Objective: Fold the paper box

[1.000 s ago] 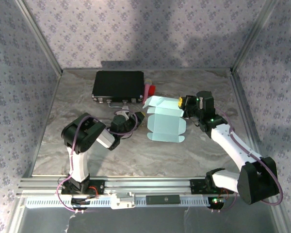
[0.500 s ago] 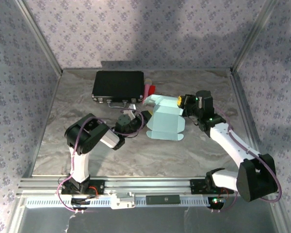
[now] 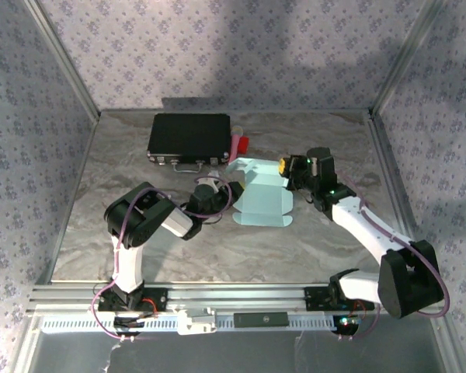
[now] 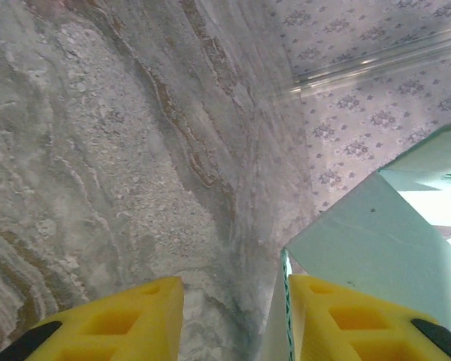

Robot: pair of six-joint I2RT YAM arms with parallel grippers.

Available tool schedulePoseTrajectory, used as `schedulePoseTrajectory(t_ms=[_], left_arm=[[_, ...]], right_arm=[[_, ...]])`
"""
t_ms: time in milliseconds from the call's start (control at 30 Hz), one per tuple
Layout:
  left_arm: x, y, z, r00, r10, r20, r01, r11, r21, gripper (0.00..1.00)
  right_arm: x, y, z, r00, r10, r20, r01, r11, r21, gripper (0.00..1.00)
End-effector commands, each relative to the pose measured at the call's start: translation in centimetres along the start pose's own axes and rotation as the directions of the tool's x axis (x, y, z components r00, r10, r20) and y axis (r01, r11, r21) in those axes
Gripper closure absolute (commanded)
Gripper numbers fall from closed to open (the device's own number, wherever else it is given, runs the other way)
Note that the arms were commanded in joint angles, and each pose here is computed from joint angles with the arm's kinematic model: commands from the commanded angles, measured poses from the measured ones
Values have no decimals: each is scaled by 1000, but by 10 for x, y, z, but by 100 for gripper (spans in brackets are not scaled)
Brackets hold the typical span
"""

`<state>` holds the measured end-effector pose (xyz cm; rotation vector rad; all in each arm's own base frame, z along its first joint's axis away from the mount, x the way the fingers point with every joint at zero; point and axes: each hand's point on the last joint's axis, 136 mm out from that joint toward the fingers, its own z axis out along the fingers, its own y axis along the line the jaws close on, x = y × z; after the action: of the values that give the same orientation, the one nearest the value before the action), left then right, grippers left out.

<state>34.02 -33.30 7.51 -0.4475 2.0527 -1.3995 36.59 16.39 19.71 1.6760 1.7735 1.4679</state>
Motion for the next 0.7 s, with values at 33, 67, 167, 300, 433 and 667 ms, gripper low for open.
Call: schedulePoseTrajectory(t_ms=[33, 67, 167, 300, 433, 667], left_arm=[[1, -14, -6, 998, 57, 8, -57, 998, -9, 57], [3, -15, -11, 998, 63, 1, -63, 998, -22, 56], [12, -9, -36, 996, 87, -19, -88, 990, -112, 51], [21, -13, -74, 986, 159, -58, -168, 961, -218, 49], [7, -24, -112, 973, 228, -37, -228, 927, -296, 49], [-40, -5, -161, 962, 271, 23, -240, 886, -397, 55]], right_arm=[[-5, -8, 1, 999, -40, 28, 39, 999, 26, 100], [-6, -12, 1, 997, -62, 38, 60, 997, 47, 100], [-10, -22, 3, 992, -115, 50, 110, 990, 88, 100], [-12, -27, 11, 983, -179, 37, 175, 980, 96, 100], [-8, -29, 24, 966, -257, -10, 257, 963, 83, 100], [14, -31, 45, 912, -392, -123, 394, 919, -10, 100]])
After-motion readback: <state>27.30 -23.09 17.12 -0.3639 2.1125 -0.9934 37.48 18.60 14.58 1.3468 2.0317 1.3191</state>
